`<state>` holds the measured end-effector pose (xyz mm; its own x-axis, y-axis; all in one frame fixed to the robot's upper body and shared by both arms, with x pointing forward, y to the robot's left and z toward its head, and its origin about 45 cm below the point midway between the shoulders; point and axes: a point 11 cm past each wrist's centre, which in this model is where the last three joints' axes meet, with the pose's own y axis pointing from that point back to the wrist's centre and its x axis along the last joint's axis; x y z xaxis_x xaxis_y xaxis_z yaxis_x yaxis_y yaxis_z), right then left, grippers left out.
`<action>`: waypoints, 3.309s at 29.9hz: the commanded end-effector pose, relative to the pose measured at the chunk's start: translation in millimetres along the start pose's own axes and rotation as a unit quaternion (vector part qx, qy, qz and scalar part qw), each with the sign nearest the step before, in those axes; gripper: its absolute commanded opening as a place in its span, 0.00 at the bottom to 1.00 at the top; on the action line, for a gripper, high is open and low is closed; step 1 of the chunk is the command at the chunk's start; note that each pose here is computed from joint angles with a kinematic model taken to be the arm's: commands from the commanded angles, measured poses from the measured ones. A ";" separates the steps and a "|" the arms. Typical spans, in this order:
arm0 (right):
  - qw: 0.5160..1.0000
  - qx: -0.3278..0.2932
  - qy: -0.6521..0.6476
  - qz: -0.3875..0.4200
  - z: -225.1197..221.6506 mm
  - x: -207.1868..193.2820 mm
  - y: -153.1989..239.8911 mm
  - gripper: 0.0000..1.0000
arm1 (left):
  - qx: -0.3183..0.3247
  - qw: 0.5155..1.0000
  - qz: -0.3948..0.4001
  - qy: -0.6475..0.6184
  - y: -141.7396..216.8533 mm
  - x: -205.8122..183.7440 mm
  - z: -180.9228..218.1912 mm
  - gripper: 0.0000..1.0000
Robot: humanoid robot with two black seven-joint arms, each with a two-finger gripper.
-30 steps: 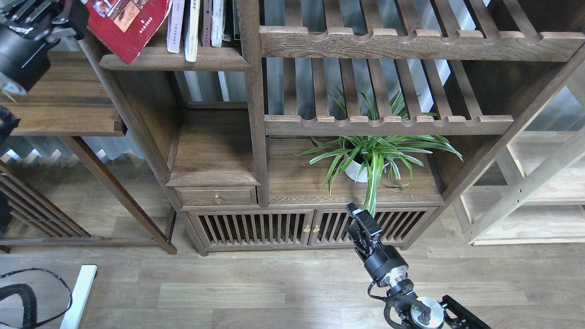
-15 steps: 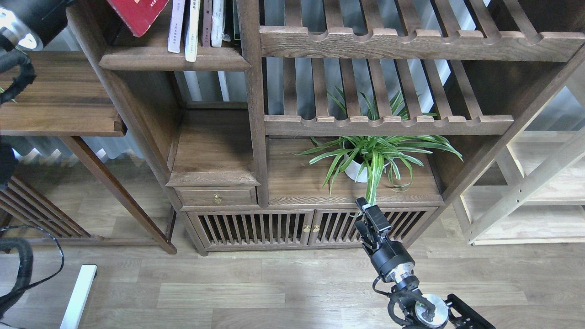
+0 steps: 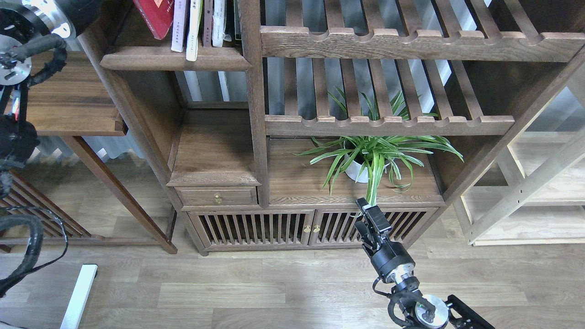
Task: Organize books on shelf
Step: 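Insert the red book upright into the top shelf with left gripper, then release the red book and withdraw the left gripper downward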
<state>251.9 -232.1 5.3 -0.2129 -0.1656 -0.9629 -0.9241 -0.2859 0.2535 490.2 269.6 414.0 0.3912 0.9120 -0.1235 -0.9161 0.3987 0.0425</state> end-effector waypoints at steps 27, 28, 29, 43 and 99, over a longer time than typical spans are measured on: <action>1.000 0.000 -0.001 0.001 0.7 1.1 1.4 0.99 | 0.030 0.999 -0.019 0.007 -36.3 -43.1 6.5 0.59; 1.000 0.000 -0.001 0.002 0.6 1.5 1.6 0.99 | 0.031 0.999 -0.017 0.006 -36.4 -42.7 5.8 0.61; 1.000 0.000 -0.001 0.001 0.7 1.1 1.4 0.99 | 0.034 0.999 -0.015 0.005 -36.4 -42.5 4.4 0.63; 1.000 0.000 -0.001 0.003 0.7 2.1 2.2 0.99 | 0.014 1.000 -0.018 0.001 -37.3 -50.5 24.8 0.66; 0.996 -0.038 -0.012 -0.080 28.7 -48.4 -6.3 0.99 | -0.071 0.966 -0.161 0.192 119.7 -75.1 -129.7 0.99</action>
<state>258.3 -195.0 46.7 -0.0758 -0.0909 -0.9930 -0.9196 -0.3787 0.1049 355.4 245.7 332.3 0.6278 0.6953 -0.3500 -0.7736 0.6072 -0.1814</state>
